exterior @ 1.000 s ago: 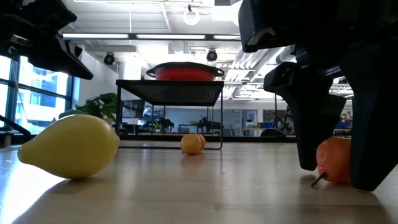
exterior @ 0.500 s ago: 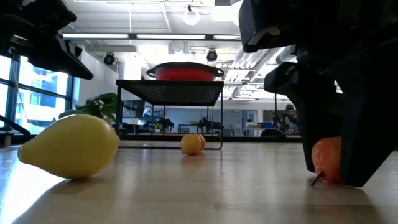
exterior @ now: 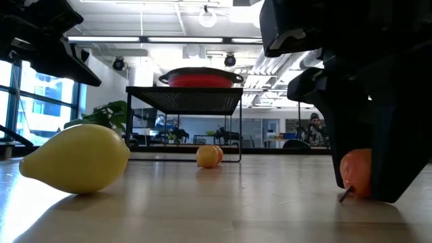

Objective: Pick & Place Fruit
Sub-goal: Put the pear into the red strainer bowl

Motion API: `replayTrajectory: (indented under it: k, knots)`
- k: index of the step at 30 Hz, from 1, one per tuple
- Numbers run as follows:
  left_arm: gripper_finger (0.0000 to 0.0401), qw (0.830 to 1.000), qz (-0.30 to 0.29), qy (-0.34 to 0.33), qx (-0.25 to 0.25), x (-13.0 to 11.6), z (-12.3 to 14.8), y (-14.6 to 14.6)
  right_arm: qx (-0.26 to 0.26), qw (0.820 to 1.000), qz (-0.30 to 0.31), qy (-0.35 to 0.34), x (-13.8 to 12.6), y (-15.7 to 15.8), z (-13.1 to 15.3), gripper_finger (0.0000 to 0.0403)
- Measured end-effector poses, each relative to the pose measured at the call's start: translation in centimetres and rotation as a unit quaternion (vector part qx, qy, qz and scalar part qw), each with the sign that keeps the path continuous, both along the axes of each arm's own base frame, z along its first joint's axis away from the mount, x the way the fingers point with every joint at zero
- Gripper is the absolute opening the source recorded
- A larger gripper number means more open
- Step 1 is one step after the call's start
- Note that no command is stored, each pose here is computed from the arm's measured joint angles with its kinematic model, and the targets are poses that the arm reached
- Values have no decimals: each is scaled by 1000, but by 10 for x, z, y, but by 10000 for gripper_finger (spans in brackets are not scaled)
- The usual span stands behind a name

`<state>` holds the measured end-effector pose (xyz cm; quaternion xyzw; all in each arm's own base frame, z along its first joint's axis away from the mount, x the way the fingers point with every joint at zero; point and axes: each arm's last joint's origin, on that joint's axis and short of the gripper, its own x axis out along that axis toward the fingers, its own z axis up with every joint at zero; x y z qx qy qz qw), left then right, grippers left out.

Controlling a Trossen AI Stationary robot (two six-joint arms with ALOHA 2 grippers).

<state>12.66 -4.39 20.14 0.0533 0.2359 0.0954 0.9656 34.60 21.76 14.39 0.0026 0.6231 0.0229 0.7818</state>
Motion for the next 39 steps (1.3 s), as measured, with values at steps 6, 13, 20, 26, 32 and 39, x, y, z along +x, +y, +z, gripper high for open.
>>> replayTrajectory:
  k: [6,13,20,26,32,39]
  knots:
    - [3,1000,0,0,0,0,0,0,1,1000,0,1,0,0,0,137]
    - [3,1000,0,0,0,0,0,0,3,1000,1,2,0,0,0,142]
    - [3,1000,0,0,0,0,0,0,3,1000,1,2,0,0,0,138]
    - [3,1000,0,0,0,0,0,0,3,1000,1,2,0,0,0,141]
    - [3,1000,0,0,0,0,0,0,4,1000,1,2,0,0,0,137]
    - [3,1000,0,0,0,0,0,0,5,1000,1,3,0,0,0,137]
